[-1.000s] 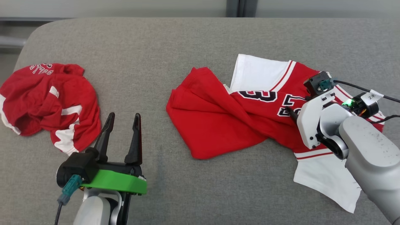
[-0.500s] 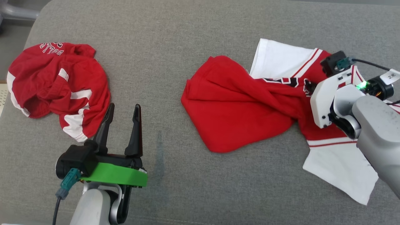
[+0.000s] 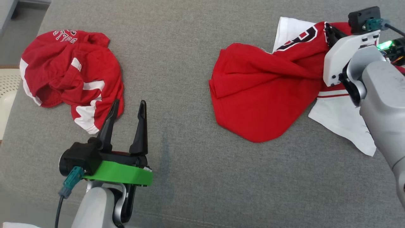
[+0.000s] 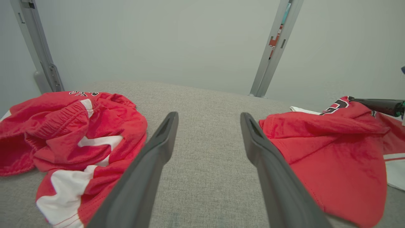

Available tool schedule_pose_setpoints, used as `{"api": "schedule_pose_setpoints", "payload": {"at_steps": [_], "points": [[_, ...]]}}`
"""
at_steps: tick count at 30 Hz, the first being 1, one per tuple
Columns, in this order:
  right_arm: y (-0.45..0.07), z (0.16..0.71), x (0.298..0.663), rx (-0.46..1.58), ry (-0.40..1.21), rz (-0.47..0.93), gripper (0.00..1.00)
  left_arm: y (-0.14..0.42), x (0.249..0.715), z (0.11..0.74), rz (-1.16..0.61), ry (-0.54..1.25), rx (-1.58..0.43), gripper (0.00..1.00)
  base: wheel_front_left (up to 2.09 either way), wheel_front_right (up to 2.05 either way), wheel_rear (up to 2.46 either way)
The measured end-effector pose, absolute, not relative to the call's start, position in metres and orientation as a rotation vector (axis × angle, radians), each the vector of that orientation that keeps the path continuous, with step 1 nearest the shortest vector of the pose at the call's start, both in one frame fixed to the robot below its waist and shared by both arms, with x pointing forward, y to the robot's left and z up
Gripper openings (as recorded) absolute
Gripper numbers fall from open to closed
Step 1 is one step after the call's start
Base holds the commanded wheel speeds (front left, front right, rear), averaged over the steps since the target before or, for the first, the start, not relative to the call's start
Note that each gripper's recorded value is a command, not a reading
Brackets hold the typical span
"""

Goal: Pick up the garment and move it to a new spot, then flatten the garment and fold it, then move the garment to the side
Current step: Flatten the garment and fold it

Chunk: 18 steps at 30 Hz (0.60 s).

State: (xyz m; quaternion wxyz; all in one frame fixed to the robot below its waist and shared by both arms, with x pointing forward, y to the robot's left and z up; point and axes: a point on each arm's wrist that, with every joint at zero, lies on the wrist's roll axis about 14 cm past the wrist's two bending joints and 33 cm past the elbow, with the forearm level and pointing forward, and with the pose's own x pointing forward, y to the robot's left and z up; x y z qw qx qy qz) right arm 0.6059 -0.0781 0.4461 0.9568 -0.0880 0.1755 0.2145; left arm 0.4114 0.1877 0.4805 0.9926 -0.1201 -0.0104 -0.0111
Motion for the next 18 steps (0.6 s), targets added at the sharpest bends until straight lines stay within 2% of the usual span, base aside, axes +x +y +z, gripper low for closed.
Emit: {"api": "schedule_pose_setpoints", "payload": {"at_steps": [7,12,18], "points": [[-0.068,0.455,0.594,-0.183,0.282,0.465,1.0,0.195,0.406,0.489,-0.001,-0.043,-0.239,1.0,0.0,0.0,0.0],[-0.071,0.472,0.568,-0.105,0.163,0.466,1.0,0.195,0.397,0.492,0.004,-0.05,-0.25,1.0,0.0,0.0,0.0],[-0.097,0.49,0.527,-0.034,0.061,0.413,1.0,0.186,0.394,0.494,-0.019,-0.056,-0.264,1.0,0.0,0.0,0.0]]}}
